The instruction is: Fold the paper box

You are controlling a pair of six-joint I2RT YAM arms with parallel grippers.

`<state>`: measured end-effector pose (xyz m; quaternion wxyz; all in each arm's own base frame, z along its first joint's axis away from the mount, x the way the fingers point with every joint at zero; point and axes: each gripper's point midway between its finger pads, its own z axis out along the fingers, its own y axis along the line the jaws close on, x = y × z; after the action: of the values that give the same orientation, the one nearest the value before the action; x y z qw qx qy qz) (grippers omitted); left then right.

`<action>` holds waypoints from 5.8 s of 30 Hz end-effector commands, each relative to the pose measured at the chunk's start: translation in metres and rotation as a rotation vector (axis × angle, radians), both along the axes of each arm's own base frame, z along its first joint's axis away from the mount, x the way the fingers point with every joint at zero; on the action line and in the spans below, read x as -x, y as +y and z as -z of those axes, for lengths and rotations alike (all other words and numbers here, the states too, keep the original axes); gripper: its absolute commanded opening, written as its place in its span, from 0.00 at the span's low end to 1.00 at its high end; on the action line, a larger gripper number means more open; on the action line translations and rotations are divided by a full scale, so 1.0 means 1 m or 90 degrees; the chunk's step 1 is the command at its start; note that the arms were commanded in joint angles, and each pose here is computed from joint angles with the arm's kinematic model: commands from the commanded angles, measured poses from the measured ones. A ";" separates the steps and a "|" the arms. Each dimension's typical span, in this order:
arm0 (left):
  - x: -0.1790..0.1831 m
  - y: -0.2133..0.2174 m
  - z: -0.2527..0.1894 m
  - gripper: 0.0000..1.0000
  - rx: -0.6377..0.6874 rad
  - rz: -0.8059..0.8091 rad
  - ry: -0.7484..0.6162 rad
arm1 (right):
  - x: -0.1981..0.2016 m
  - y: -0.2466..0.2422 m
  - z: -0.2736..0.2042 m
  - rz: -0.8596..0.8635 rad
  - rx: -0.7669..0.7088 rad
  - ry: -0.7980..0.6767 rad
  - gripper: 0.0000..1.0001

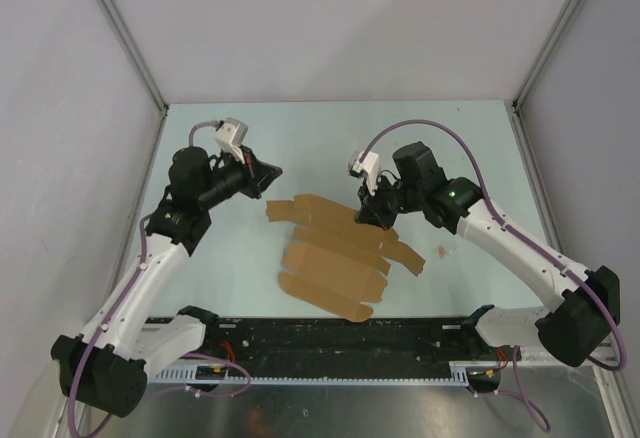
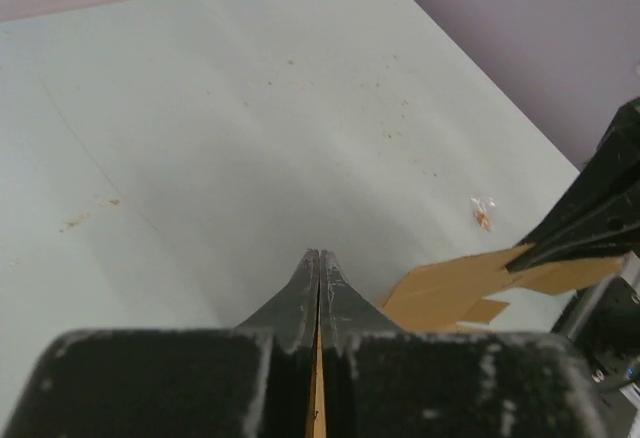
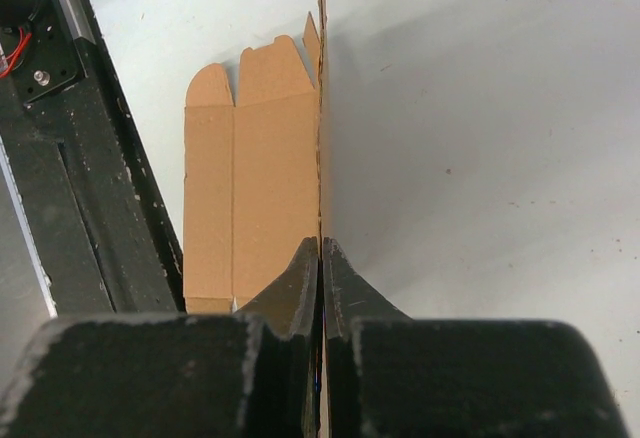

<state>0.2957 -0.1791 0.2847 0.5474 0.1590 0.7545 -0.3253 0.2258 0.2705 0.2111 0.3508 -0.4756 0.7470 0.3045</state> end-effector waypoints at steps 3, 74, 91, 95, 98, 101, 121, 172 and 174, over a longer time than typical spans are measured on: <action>0.018 -0.014 -0.020 0.18 0.032 0.108 -0.026 | -0.006 0.002 -0.017 0.024 -0.012 -0.015 0.00; 0.037 -0.054 0.077 0.14 -0.261 0.074 0.119 | 0.012 0.023 -0.018 0.018 -0.007 -0.023 0.00; 0.041 -0.054 0.063 0.20 -0.138 -0.034 0.208 | 0.010 0.028 -0.017 0.027 -0.004 -0.033 0.00; 0.044 -0.052 0.062 0.24 -0.097 -0.068 0.239 | 0.009 0.029 -0.017 0.030 -0.005 -0.035 0.00; 0.042 -0.048 0.063 0.27 -0.074 -0.105 0.257 | 0.009 0.031 -0.017 0.029 -0.007 -0.036 0.00; 0.044 -0.049 0.066 0.29 -0.055 -0.118 0.279 | 0.010 0.032 -0.016 0.029 -0.005 -0.036 0.00; 0.054 -0.035 0.090 0.18 -0.105 -0.155 0.331 | 0.009 0.035 -0.011 0.039 0.010 -0.042 0.00; 0.025 -0.037 0.052 0.20 0.086 -0.323 0.350 | 0.035 0.083 -0.035 0.187 -0.044 -0.130 0.01; 0.025 -0.037 0.053 0.20 0.087 -0.324 0.352 | 0.034 0.083 -0.036 0.186 -0.047 -0.130 0.01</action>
<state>0.2615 -0.2105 0.2090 0.3743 -0.1491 0.8832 -0.2399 0.1943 0.3388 0.2247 0.4572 -0.3813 0.7792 0.1961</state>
